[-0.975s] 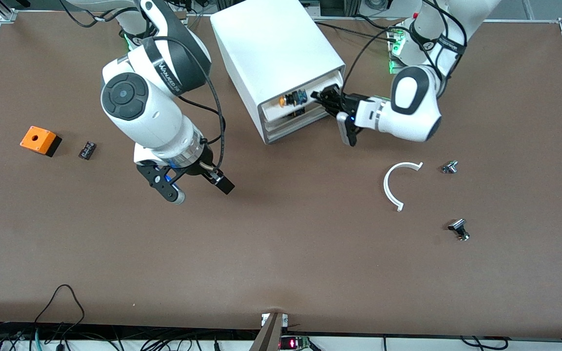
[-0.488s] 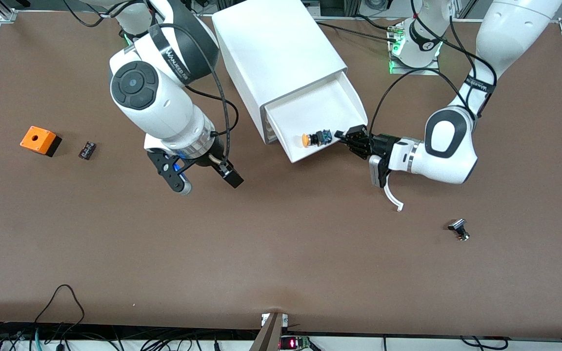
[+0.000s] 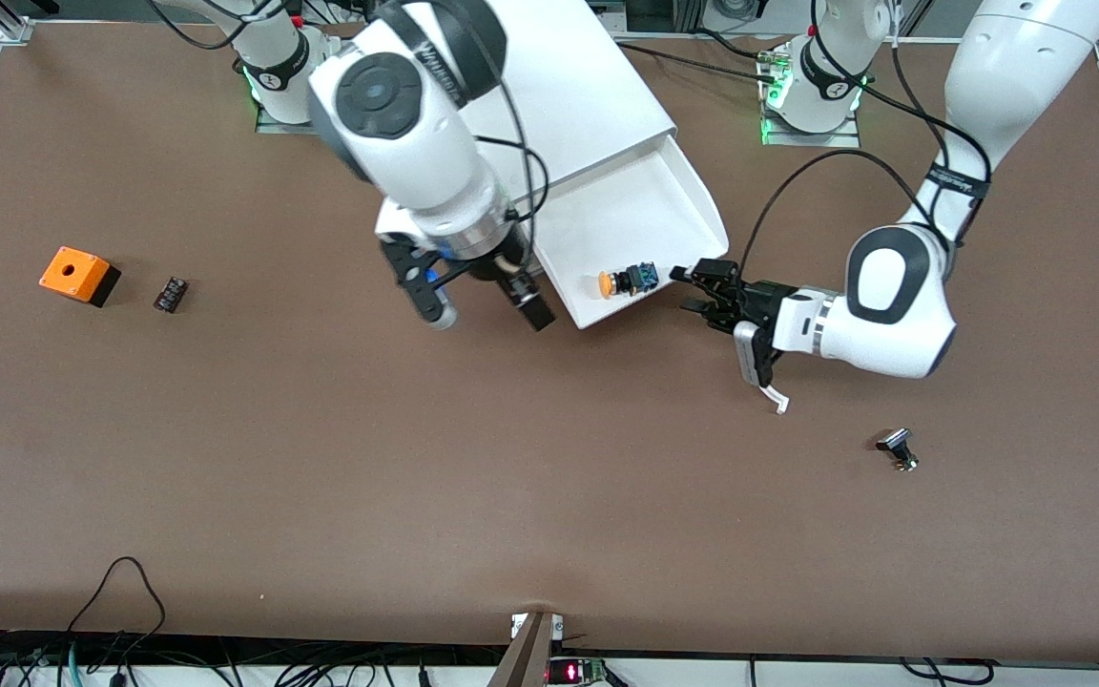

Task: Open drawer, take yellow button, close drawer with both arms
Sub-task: 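Pull the drawer open with the left gripper while the right gripper approaches, then grasp the yellow button with the right gripper while the left gripper withdraws, then lift the yellow button out with the right gripper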

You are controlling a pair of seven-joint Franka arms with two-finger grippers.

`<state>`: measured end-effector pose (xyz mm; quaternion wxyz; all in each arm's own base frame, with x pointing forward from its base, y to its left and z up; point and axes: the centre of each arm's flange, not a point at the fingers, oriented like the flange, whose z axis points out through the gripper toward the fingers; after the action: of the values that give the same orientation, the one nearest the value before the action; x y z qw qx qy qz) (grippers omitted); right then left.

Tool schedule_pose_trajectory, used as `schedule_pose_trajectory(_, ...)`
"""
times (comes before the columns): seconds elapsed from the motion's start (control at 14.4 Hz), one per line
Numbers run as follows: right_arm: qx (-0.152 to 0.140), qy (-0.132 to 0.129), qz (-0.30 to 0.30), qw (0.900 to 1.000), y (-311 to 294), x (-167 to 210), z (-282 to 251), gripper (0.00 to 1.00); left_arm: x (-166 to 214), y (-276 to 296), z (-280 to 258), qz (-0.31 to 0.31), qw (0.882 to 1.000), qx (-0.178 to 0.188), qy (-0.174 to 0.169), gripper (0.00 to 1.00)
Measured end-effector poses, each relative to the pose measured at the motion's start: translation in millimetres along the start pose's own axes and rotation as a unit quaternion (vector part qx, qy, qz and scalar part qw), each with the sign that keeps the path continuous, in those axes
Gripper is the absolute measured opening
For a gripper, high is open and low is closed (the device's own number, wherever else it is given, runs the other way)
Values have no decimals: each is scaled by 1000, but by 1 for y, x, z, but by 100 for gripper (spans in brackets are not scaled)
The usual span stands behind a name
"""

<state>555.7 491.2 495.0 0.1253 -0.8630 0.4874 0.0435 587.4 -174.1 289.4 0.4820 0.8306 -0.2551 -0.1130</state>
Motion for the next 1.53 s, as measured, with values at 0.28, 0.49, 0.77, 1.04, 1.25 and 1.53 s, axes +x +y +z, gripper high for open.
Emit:
schedule_pose_trajectory(0.28, 10, -13, 47, 999, 3, -50, 38, 100, 8, 34, -69, -87, 990, 81, -70, 100)
schedule_pose_trajectory(0.49, 23, -21, 77, 997, 2, -66, 51, 100, 9, 46, -90, -142, 972, 158, -99, 100)
schedule_pose_trajectory(0.77, 24, -28, 89, 995, 4, -84, 90, 100, 8, 44, -113, -188, 937, 272, -112, 100)
schedule_pose_trajectory(1.04, 13, -28, 88, 996, 11, -96, 125, 100, 13, 48, -134, -183, 915, 343, -111, 100)
schedule_pose_trajectory(1.25, 7, -28, 86, 996, 15, -104, 134, 98, 18, 49, -154, -177, 903, 378, -103, 100)
schedule_pose_trajectory(1.53, 9, -28, 86, 996, 13, -104, 130, 60, 35, 38, -155, -168, 906, 378, -92, 100)
